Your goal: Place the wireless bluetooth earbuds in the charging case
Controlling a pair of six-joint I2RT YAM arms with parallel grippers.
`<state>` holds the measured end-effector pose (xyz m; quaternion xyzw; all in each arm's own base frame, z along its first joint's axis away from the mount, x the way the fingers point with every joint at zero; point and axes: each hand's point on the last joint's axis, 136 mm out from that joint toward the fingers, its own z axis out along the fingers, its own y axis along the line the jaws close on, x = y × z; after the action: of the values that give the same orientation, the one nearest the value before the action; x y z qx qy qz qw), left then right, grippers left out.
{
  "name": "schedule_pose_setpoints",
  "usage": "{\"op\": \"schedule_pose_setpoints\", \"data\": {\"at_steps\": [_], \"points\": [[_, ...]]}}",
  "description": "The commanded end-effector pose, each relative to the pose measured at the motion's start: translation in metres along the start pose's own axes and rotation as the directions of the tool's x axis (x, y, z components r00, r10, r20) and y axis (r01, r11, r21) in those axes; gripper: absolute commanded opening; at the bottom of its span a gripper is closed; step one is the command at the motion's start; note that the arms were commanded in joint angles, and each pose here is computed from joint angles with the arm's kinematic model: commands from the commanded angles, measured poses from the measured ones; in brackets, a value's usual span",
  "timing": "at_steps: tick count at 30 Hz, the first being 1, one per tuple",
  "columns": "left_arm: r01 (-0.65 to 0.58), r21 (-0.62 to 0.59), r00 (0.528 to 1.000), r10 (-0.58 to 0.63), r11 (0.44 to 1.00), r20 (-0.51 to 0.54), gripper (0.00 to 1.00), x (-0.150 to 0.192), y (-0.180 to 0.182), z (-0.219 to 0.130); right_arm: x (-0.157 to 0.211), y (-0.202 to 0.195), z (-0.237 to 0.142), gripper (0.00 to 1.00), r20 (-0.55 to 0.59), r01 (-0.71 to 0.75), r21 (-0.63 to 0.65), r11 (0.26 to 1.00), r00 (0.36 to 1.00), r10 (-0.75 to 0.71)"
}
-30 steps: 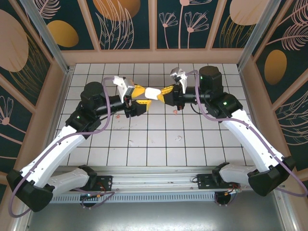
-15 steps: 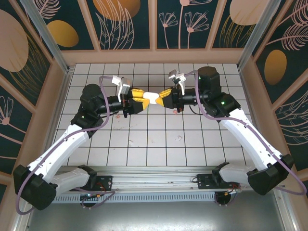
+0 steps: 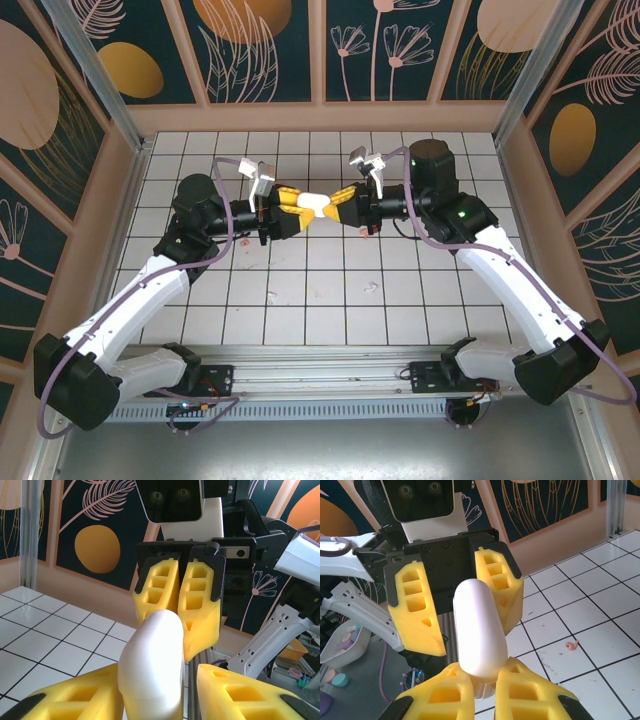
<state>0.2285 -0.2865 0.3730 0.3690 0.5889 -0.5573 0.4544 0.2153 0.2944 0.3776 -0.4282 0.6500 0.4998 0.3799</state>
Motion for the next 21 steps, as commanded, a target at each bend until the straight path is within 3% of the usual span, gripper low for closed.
{"op": "schedule_pose_setpoints", "data": {"at_steps": [1, 5, 8, 12, 15, 21], "points": [[-0.019, 0.025, 1.0, 0.019, 1.0, 0.008, 0.35, -0.002, -0.005, 0.0, -0.004, 0.005, -0.001, 0.0, 0.017, 0.018, -0.031, 0.999, 1.0, -0.017], [-0.025, 0.021, 1.0, 0.025, 0.999, 0.015, 0.22, -0.004, -0.005, -0.001, -0.003, 0.003, 0.0, 0.01, 0.015, 0.008, -0.03, 1.0, 1.0, -0.008], [-0.04, -0.001, 0.999, 0.04, 0.999, 0.025, 0.12, -0.005, -0.005, -0.003, -0.005, 0.0, 0.0, 0.08, 0.023, -0.002, -0.007, 1.0, 1.0, 0.002], [-0.068, -0.049, 0.997, 0.07, 0.996, 0.026, 0.0, -0.005, -0.002, -0.008, -0.011, -0.004, -0.002, 0.42, 0.037, -0.026, 0.031, 0.999, 0.999, 0.025], [-0.082, -0.083, 0.996, 0.084, 0.993, 0.021, 0.0, -0.003, -0.001, -0.011, -0.012, -0.015, -0.009, 0.53, 0.051, -0.04, 0.076, 0.996, 0.998, 0.036], [-0.094, -0.062, 0.995, 0.095, 0.994, 0.011, 0.0, 0.003, -0.008, -0.014, -0.005, -0.022, -0.002, 0.62, 0.048, -0.053, 0.101, 0.993, 0.998, 0.049]]}}
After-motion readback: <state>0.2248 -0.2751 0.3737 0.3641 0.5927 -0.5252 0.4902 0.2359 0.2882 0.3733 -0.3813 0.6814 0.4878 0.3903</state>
